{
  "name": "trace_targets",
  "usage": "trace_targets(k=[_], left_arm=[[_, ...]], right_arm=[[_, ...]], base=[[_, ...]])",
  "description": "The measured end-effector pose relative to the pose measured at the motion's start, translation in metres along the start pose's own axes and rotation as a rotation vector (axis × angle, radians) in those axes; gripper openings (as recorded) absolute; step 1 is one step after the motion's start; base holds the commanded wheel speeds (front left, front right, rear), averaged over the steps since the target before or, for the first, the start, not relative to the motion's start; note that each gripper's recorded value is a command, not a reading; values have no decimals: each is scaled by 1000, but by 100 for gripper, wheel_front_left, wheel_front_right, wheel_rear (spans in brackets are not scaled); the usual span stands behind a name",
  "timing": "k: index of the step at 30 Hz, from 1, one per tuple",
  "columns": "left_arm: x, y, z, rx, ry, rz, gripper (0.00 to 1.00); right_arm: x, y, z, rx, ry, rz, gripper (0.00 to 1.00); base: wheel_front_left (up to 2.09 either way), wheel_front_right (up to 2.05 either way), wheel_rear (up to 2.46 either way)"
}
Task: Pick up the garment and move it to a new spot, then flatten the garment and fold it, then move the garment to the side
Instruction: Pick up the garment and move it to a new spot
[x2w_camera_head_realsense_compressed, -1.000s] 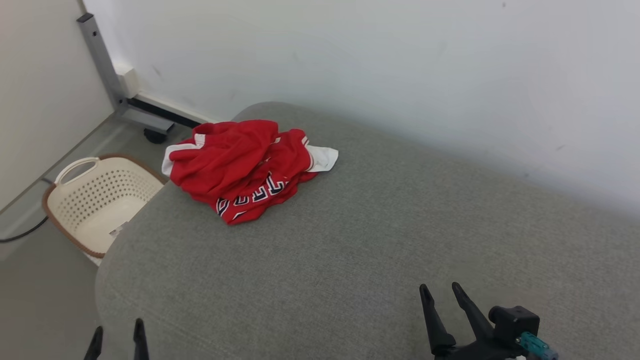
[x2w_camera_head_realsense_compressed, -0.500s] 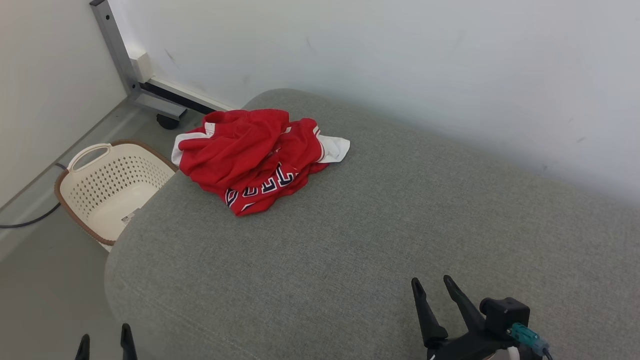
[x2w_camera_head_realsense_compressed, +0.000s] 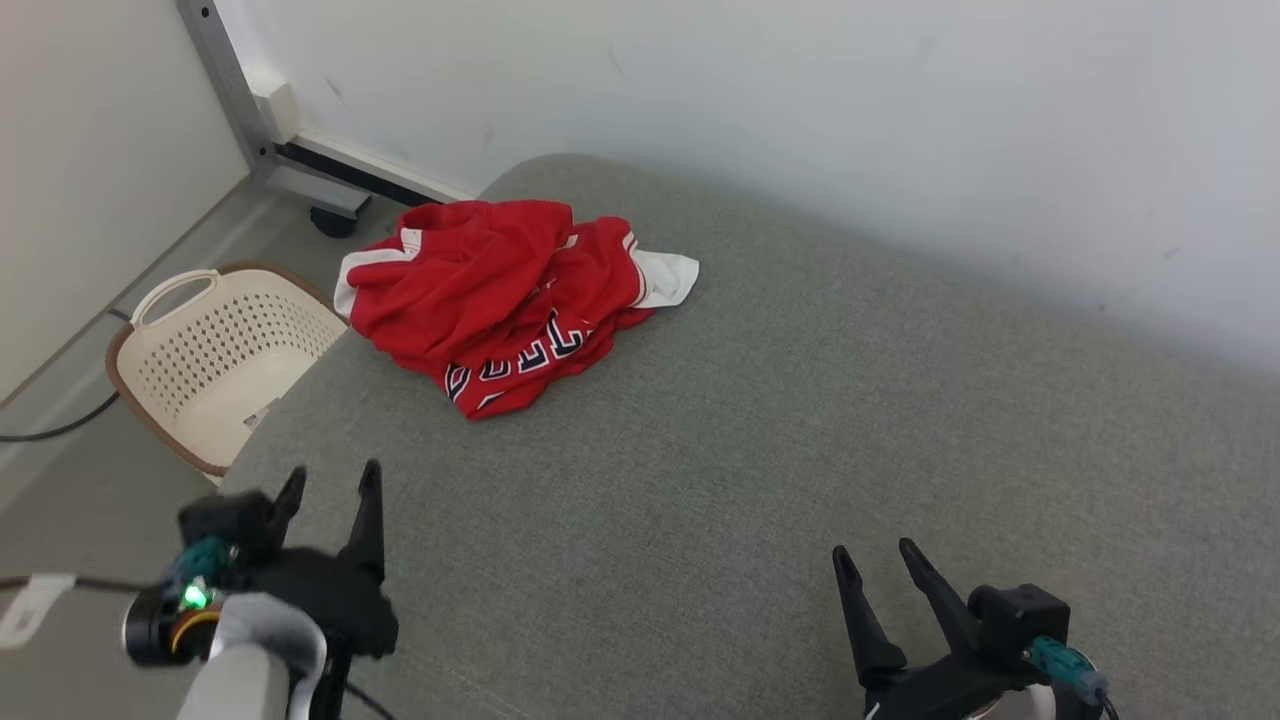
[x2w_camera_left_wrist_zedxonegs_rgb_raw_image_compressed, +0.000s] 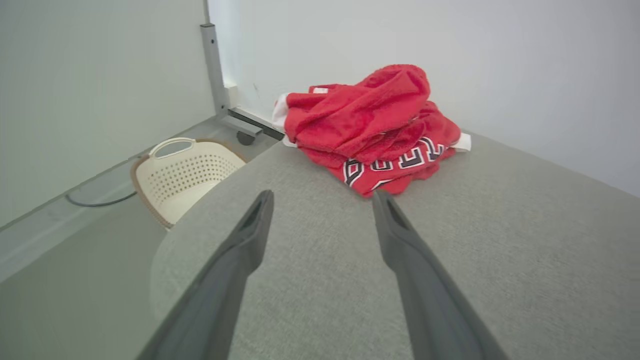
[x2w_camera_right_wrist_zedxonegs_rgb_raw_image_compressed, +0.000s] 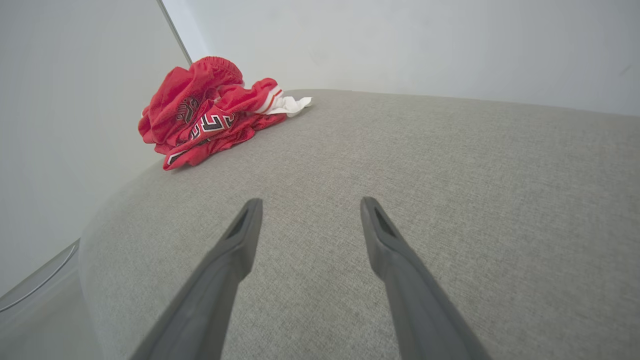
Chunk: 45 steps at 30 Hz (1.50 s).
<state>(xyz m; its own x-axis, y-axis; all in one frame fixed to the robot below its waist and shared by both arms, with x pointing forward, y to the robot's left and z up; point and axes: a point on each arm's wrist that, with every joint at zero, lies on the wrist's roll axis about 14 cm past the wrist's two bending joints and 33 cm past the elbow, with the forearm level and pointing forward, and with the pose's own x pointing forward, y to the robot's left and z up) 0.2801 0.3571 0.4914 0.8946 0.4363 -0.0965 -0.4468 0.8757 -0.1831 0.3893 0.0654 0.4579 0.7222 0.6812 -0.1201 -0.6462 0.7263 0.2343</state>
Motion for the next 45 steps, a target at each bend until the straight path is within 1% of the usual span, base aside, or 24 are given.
trace_targets(k=[2, 5, 6, 9, 10, 11, 13, 17, 20, 24, 27, 31, 32, 33, 34, 38, 42, 44, 45], left_arm=[[20, -17, 5, 21, 48, -46, 100], [47, -27, 14, 58, 104, -73, 100], [57, -30, 21, 53, 100, -79, 100], [85, -40, 36, 40, 115, -91, 100], [94, -44, 38, 18, 130, -92, 100], [112, -55, 40, -18, 168, -107, 100], [129, -67, 39, 16, 203, -133, 100], [157, -73, 23, 66, 286, -136, 100], [176, -83, 10, 111, 326, -142, 100], [201, -88, -6, 172, 358, -118, 100], [212, -87, -28, 226, 400, -86, 100], [223, -88, -51, 251, 427, -31, 100], [226, -90, -56, 253, 432, -25, 98], [228, -93, -58, 257, 426, -26, 41], [231, -96, -59, 260, 424, -28, 0], [234, -101, -54, 289, 391, -40, 0], [235, -108, -28, 276, 329, -74, 0], [237, -108, -4, 286, 286, -86, 0], [237, -108, -4, 286, 286, -86, 0]], right_arm=[[2, 2, 0, -13, 11, 14, 100], [8, 5, 8, -36, 7, 41, 100], [11, 4, 12, -43, 1, 46, 100], [12, -8, 18, -59, -1, 39, 100], [11, -14, 18, -63, 4, 33, 100], [10, -24, 21, -68, -1, 19, 100], [7, -38, 22, -67, -2, -7, 100], [-3, -71, 22, -60, 1, -82, 100], [-14, -90, 10, -42, 30, -135, 100], [-25, -112, -1, -17, 52, -199, 100], [-33, -124, -14, 5, 80, -237, 100], [-44, -136, -27, 28, 112, -282, 100], [-47, -140, -29, 33, 115, -294, 100], [-48, -142, -30, 36, 115, -303, 100], [-50, -144, -32, 41, 117, -311, 100], [-52, -143, -32, 56, 106, -319, 100], [-52, -131, -28, 79, 84, -304, 100], [-52, -129, -20, 75, 57, -304, 100], [-52, -129, -20, 75, 57, -304, 100]], base=[[0, 0, 0], [0, 0, 0], [0, 0, 0], [0, 0, 0], [0, 0, 0], [0, 0, 0], [0, 0, 0], [0, 0, 0], [0, 0, 0], [0, 0, 0], [0, 0, 0], [0, 0, 0], [0, 0, 0], [0, 0, 0], [0, 0, 0], [0, 0, 0], [0, 0, 0], [0, 0, 0], [0, 0, 0]])
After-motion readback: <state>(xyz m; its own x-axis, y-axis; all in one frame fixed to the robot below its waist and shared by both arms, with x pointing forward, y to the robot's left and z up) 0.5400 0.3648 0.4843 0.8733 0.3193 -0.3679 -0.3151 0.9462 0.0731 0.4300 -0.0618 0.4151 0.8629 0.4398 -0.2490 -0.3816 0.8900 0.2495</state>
